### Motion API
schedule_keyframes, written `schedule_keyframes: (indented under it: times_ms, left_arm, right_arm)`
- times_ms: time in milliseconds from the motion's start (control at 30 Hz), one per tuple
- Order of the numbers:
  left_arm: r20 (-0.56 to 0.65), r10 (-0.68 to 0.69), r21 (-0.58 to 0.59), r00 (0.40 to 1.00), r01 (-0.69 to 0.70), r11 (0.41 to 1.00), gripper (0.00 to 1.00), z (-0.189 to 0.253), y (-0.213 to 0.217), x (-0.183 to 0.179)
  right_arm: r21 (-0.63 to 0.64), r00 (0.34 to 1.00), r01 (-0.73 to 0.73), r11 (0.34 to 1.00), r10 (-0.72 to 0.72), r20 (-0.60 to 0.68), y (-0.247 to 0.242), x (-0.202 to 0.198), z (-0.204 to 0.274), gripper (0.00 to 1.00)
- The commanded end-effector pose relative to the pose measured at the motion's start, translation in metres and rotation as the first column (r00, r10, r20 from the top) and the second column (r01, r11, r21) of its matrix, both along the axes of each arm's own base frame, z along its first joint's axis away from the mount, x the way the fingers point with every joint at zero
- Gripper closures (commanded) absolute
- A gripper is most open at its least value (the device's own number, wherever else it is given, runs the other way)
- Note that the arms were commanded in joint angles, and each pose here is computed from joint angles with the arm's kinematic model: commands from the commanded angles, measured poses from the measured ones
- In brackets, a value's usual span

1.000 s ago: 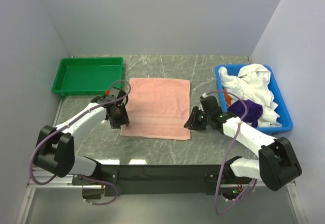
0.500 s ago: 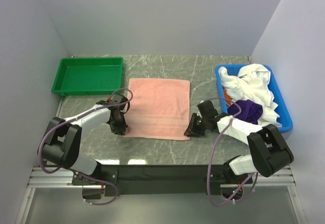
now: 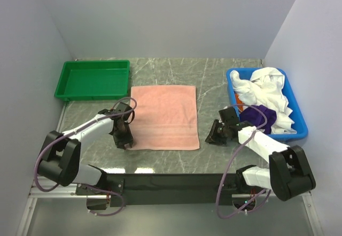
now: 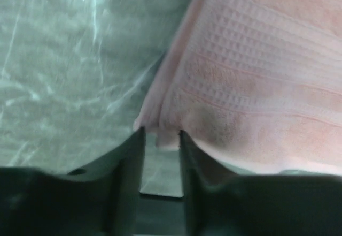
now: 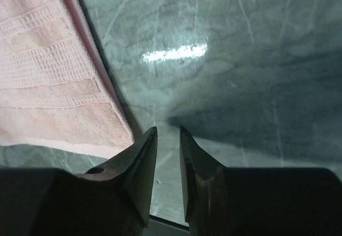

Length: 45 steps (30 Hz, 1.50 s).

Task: Fold and stack the towels
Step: Fold the towel

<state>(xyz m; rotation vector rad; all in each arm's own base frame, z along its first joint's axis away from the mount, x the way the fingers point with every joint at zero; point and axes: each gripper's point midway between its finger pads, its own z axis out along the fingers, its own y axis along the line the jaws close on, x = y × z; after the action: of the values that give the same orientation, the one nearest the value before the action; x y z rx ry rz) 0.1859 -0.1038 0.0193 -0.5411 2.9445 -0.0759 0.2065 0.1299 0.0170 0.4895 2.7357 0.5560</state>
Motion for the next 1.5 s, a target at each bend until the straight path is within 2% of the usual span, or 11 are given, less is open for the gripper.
schedule_keyframes:
  times_ms: [0, 33, 133, 233, 400, 533, 733, 833, 967, 1167, 1467]
  left_arm:
    - [-0.011, 0.016, -0.018, 1.0, -0.016, 1.0, 0.55, 0.018, 0.0, -0.012]
    - [0.027, 0.017, -0.031, 0.999, -0.016, 0.999, 0.42, 0.031, -0.003, -0.004]
    - [0.116, 0.016, -0.033, 0.993, -0.012, 0.999, 0.19, 0.062, -0.006, 0.02]
    - [0.196, 0.004, -0.029, 0.981, 0.002, 1.0, 0.12, 0.092, -0.011, 0.046]
    - [0.39, -0.004, -0.046, 0.921, 0.023, 0.999, 0.17, 0.12, -0.023, 0.121]
    - [0.452, 0.014, -0.064, 0.892, 0.017, 0.998, 0.31, 0.111, -0.034, 0.201]
    - [0.483, 0.009, -0.034, 0.876, 0.009, 0.999, 0.49, 0.079, -0.041, 0.286]
    - [0.485, 0.0, 0.003, 0.874, -0.002, 1.0, 0.51, 0.061, -0.038, 0.307]
    - [0.424, -0.002, 0.025, 0.906, -0.009, 1.0, 0.5, 0.027, -0.034, 0.309]
    - [0.347, 0.026, 0.001, 0.937, -0.028, 1.0, 0.48, -0.008, -0.033, 0.283]
    - [0.277, 0.097, -0.14, 0.956, -0.06, 0.988, 0.47, -0.016, -0.063, 0.23]
  right_arm:
    - [-0.03, 0.991, -0.031, 0.999, 0.034, 0.13, -0.004, 0.019, 0.033, 0.68]
    - [-0.013, 0.982, -0.04, 0.999, 0.041, 0.185, 0.001, 0.032, 0.051, 0.67]
    - [0.028, 0.951, -0.057, 0.998, 0.045, 0.305, 0.013, 0.061, 0.09, 0.62]
    - [0.081, 0.914, -0.068, 0.994, 0.03, 0.405, 0.028, 0.094, 0.122, 0.55]
    - [0.148, 0.86, -0.059, 0.987, -0.025, 0.509, 0.05, 0.155, 0.146, 0.51]
    - [0.182, 0.825, -0.022, 0.983, -0.085, 0.559, 0.063, 0.211, 0.16, 0.56]
    - [0.175, 0.838, 0.059, 0.983, -0.144, 0.526, 0.075, 0.278, 0.121, 0.65]
    - [0.164, 0.858, 0.088, 0.982, -0.159, 0.488, 0.08, 0.301, 0.094, 0.68]
    - [0.101, 0.907, 0.182, 0.978, -0.207, 0.368, 0.075, 0.312, 0.037, 0.68]
    - [-0.034, 0.915, 0.352, 0.935, -0.336, 0.225, 0.038, 0.298, -0.004, 0.66]
    - [-0.129, 0.903, 0.383, 0.915, -0.341, 0.263, 0.003, 0.298, 0.016, 0.64]
